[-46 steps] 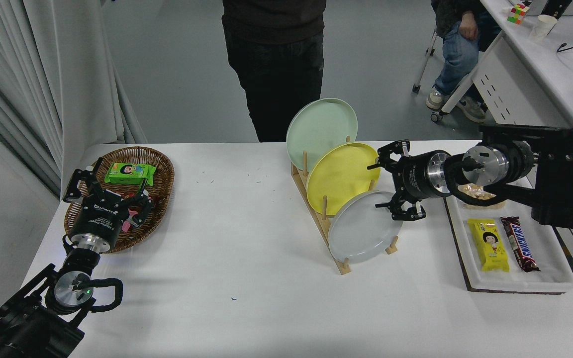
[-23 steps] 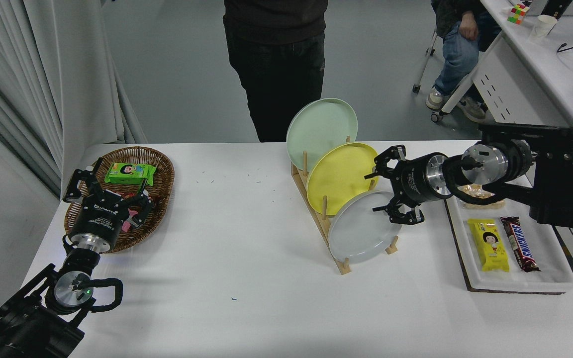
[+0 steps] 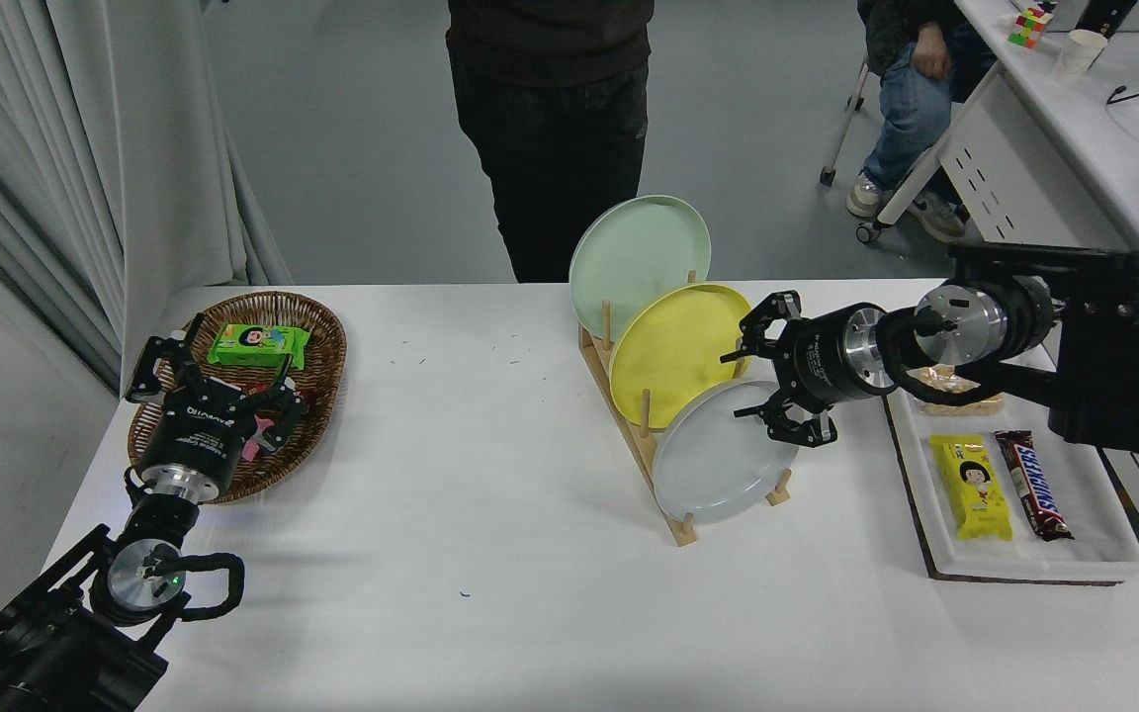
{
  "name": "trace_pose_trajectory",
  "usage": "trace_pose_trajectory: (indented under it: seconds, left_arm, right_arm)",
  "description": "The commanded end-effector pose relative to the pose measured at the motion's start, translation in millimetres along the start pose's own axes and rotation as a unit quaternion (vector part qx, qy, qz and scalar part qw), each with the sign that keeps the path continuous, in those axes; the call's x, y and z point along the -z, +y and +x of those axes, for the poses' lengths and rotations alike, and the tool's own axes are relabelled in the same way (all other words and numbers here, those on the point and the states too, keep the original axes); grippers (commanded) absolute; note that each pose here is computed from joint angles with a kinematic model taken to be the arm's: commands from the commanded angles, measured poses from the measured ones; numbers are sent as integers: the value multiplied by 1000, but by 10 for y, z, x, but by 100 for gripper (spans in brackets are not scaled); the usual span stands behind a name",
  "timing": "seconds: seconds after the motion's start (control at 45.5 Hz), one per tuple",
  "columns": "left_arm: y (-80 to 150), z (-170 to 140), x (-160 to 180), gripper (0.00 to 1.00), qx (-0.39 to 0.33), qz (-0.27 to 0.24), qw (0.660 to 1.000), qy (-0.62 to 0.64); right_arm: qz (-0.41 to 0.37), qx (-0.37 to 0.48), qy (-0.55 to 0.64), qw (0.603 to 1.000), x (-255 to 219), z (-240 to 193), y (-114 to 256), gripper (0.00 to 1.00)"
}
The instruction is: Place the plate on the table
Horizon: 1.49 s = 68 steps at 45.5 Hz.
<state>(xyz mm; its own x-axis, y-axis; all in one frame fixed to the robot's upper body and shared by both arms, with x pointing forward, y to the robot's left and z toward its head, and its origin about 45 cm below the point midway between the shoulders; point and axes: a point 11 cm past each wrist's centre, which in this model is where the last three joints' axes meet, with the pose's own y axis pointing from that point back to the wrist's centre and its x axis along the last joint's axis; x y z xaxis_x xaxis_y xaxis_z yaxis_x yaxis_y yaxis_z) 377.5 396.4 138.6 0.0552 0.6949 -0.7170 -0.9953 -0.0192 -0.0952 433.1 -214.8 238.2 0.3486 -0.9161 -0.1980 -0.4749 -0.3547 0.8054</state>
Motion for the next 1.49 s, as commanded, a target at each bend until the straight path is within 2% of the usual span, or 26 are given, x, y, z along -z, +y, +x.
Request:
trace_pose_trajectory:
  seconds: [0.0,0.33,0.791,1.011,1.473]
  left_arm:
    - [-1,-1,-1,98,0,0,1000,0]
    - [-1,-1,-1,98,0,0,1000,0]
    - [-1,-1,-1,98,0,0,1000,0]
    - [-1,-1,-1,98,0,0,1000,0]
    - [5,4,2,98,-1,0,1000,0]
  right_arm:
    - [-7,13,0,1000,11,-44,9,50]
    - [-16,12,-2,1000,-15,-40,6,42]
    - [-13,9,-3,1000,6,-13,15,38]
    - [-12,5,-4,1000,21,12,17,31]
    - [-11,1,-5,1000,22,36,-8,28]
